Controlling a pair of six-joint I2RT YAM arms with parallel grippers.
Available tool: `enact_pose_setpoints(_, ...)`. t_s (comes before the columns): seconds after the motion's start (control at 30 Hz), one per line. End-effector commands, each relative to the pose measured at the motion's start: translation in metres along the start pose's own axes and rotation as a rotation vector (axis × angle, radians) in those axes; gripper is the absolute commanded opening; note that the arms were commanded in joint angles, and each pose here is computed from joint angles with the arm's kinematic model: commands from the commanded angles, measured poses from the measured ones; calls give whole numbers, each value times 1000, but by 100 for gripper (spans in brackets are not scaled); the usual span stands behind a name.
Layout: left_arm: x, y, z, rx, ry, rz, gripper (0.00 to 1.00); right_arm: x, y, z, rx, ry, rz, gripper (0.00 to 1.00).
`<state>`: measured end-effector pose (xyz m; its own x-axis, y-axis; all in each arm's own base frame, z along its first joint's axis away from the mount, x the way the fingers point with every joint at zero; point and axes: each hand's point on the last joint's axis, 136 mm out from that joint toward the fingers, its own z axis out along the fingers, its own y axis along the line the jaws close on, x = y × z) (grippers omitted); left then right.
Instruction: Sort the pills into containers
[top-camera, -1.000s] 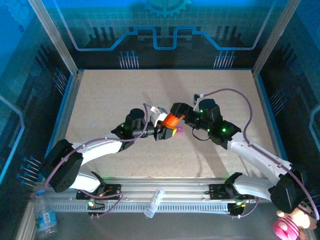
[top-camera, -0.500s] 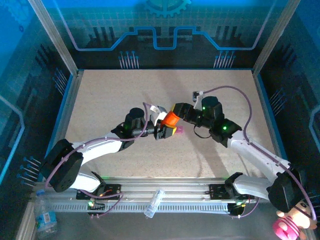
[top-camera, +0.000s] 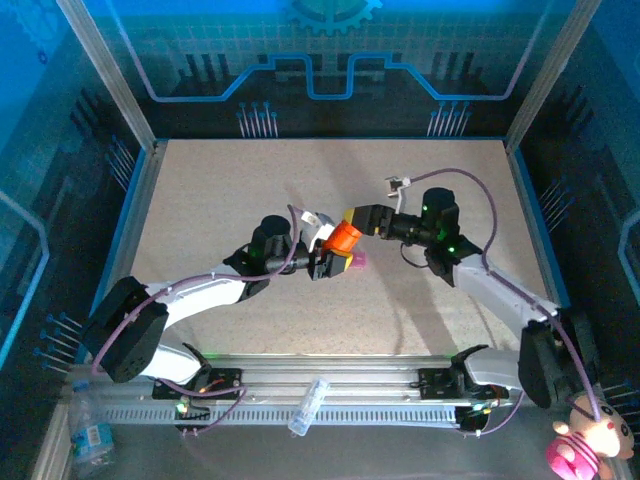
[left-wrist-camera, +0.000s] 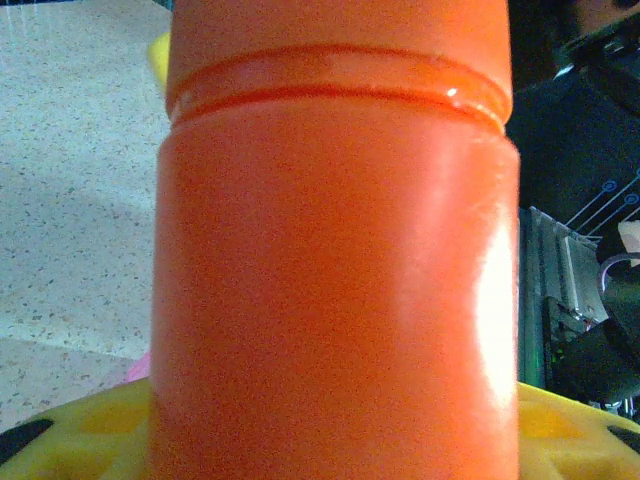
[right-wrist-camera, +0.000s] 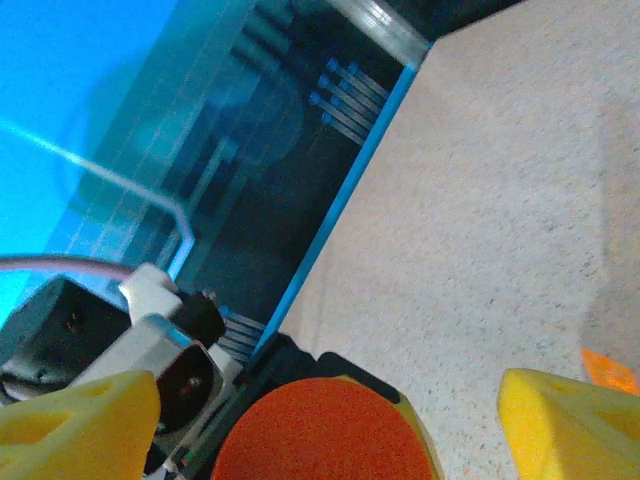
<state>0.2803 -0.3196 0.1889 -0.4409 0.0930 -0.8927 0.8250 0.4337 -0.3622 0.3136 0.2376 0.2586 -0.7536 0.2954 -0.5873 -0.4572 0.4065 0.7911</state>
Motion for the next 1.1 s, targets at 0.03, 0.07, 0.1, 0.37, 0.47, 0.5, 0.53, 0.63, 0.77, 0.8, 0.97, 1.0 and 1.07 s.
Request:
enact_pose_setpoints(0.03, -27, -14, 0, 47, -57, 45, 0, -19, -19, -36, 234, -210, 145, 93)
enact_pose_setpoints(0.07, -26, -13, 0, 45, -56, 44, 0, -20, -21, -43, 268, -242, 171, 94)
enact_pose_setpoints(0.1, -26, -13, 0, 46, -56, 43, 0, -20, -23, -50, 309, -277, 197, 94)
enact_pose_setpoints(0.37, -27, -12, 2, 51, -56, 35, 0, -13, -13, -57, 394, -334, 257, 95)
enact_pose_setpoints(0.47, -27, -13, 3, 54, -55, 30, 0, -13, -3, -42, 364, -299, 232, 93)
enact_pose_setpoints(0.5, -27, -13, 3, 55, -56, 30, 0, -12, 0, -37, 354, -287, 224, 93)
enact_pose_setpoints(0.53, -27, -13, 3, 55, -56, 29, 0, -10, 2, -31, 348, -273, 217, 92)
enact_pose_setpoints(0.63, -26, -13, 3, 54, -55, 27, 0, -6, 8, -20, 332, -247, 197, 88)
enact_pose_setpoints(0.77, -26, -13, 2, 52, -55, 27, 0, -2, 12, -9, 312, -220, 194, 84)
enact_pose_setpoints(0.8, -27, -13, 2, 52, -55, 27, 0, -1, 12, -7, 307, -214, 193, 83)
enact_pose_setpoints(0.97, -27, -12, 3, 54, -55, 26, 0, 2, 15, 1, 292, -182, 179, 76)
enact_pose_setpoints(1.0, -26, -12, 3, 52, -52, 24, 0, 3, 16, 3, 285, -170, 173, 72)
enact_pose_setpoints(1.07, -26, -12, 4, 53, -54, 26, 0, 5, 20, 6, 269, -146, 151, 64)
